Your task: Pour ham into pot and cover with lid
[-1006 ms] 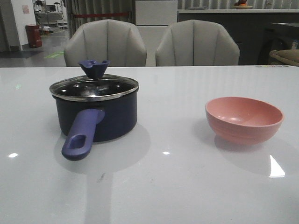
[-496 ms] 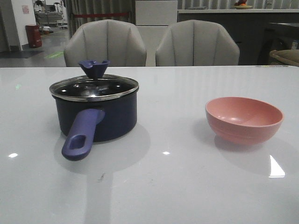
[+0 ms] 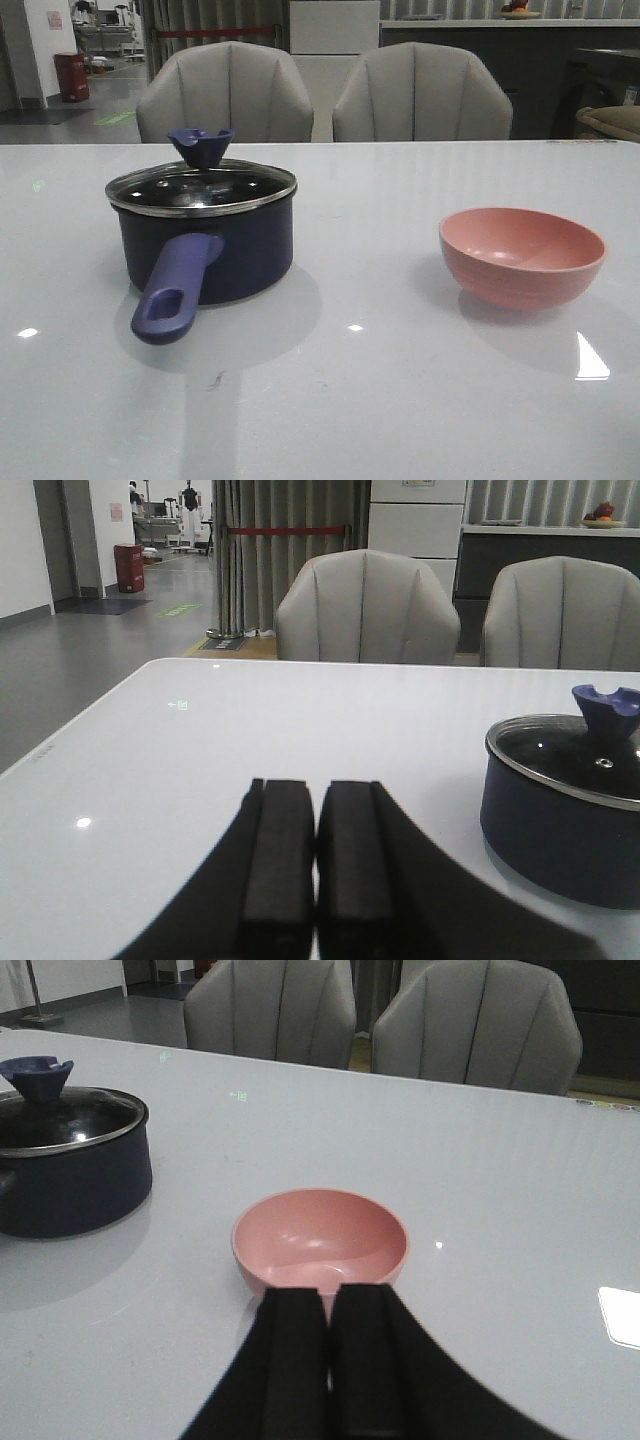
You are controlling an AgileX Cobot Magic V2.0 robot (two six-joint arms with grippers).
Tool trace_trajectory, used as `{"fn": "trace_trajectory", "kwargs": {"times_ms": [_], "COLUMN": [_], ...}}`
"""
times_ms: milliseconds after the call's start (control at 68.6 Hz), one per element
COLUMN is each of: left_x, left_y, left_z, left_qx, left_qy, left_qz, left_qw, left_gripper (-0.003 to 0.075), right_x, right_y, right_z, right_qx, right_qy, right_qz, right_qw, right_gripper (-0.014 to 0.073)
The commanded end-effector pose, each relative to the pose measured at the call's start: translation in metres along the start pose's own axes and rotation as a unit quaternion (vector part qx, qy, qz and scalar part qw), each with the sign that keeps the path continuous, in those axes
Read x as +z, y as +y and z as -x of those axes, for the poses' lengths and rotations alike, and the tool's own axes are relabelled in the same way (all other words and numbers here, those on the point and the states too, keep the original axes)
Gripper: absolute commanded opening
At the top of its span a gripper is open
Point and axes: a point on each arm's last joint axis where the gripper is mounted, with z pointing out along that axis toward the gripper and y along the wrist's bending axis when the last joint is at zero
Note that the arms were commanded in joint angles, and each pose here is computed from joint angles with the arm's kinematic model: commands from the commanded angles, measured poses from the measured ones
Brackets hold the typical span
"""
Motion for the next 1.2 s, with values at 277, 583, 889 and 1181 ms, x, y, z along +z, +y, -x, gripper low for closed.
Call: {"fn": "trace_trajectory", "kwargs": {"times_ms": [277,583,889,1181], "left_x": [-0.001,-0.001,-0.001,-0.001], "left_y": [0.0,0.0,0.0,0.0], "left_z": [0.002,0.002,0.002,0.002], "left_qx": [-0.005,-0.005,-0.005,-0.005], "left_qy": [-0.041,-0.041,-0.041,-0.041], "left_qz": [-0.002,-0.002,-0.002,-0.002], "left_qw": [0.999,0.999,0.999,0.999], "left_gripper": [0.0134,0.0134,0.0134,0.0134], "right_x": [-0.001,-0.001,-0.001,-0.006], "right_y": [-0.001,-0.001,-0.002,-0.011], "right_z": [0.016,0.016,0.016,0.007], "right_qx": [0.001,0.001,-0.009,-0.004], "right_qy": [-0.047,-0.047,-0.05,-0.092], "right_qz": [-0.006,-0.006,-0.01,-0.087], "right_qw": [0.999,0.999,0.999,0.992], "right_gripper": [0.015,0.015,0.015,0.015]}}
